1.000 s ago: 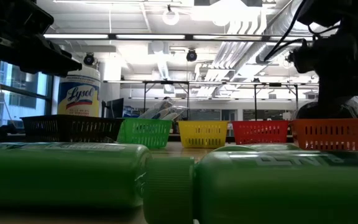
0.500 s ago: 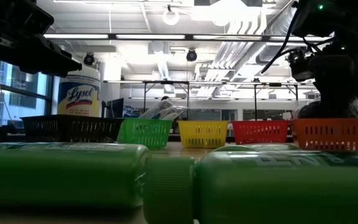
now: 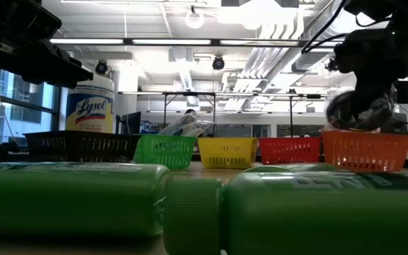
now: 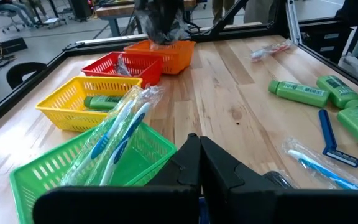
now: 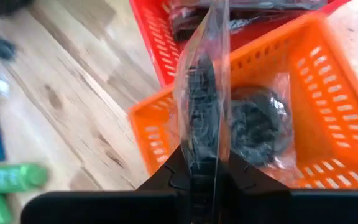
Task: Pick & Place Travel size toiletries
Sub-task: Put the black hair brush into the orange bin
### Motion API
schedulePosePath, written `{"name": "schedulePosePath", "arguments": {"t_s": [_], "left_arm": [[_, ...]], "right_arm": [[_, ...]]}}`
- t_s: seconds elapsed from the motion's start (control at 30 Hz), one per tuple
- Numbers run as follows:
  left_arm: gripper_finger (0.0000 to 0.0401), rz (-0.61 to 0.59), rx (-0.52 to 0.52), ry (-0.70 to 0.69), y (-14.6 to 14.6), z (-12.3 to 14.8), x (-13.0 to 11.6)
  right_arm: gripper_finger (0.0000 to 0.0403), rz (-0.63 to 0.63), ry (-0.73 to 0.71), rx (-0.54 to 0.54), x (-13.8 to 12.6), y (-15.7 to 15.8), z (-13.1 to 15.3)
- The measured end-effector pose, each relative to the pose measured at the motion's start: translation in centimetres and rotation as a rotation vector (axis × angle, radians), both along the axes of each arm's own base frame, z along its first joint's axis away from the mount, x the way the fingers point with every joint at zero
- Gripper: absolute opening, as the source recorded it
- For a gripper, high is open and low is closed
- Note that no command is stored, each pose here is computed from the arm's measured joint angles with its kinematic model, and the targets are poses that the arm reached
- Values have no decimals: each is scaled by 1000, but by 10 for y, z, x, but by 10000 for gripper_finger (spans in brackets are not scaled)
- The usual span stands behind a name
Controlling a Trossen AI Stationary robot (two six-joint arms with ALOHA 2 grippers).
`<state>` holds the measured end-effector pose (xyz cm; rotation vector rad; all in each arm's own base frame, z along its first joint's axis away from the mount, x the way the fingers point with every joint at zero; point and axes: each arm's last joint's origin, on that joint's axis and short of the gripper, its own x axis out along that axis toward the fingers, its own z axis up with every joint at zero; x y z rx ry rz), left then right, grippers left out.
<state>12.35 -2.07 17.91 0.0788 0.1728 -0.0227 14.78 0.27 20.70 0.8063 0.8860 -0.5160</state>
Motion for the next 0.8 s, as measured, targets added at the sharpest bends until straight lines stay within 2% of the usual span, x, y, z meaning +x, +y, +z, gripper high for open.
{"name": "schedulePosePath", "arguments": {"t_s": [0.1, 0.33, 0.57, 0.7, 0.8], "left_arm": [[0, 0, 3, 15, 0, -1, 0], [0, 9, -44, 18, 0, -2, 0], [0, 9, -45, 19, 0, -2, 0], [0, 9, -44, 22, 0, -2, 0], [0, 10, -46, 30, 0, -3, -1]], "right_arm": [[32, -41, -12, 20, -2, 0, 2], [25, -157, 97, 50, 0, -1, -9], [35, -134, 159, 52, 12, 0, -21], [33, -90, 179, 17, 15, -3, -24], [47, -54, 188, -5, 16, -4, -25]]}}
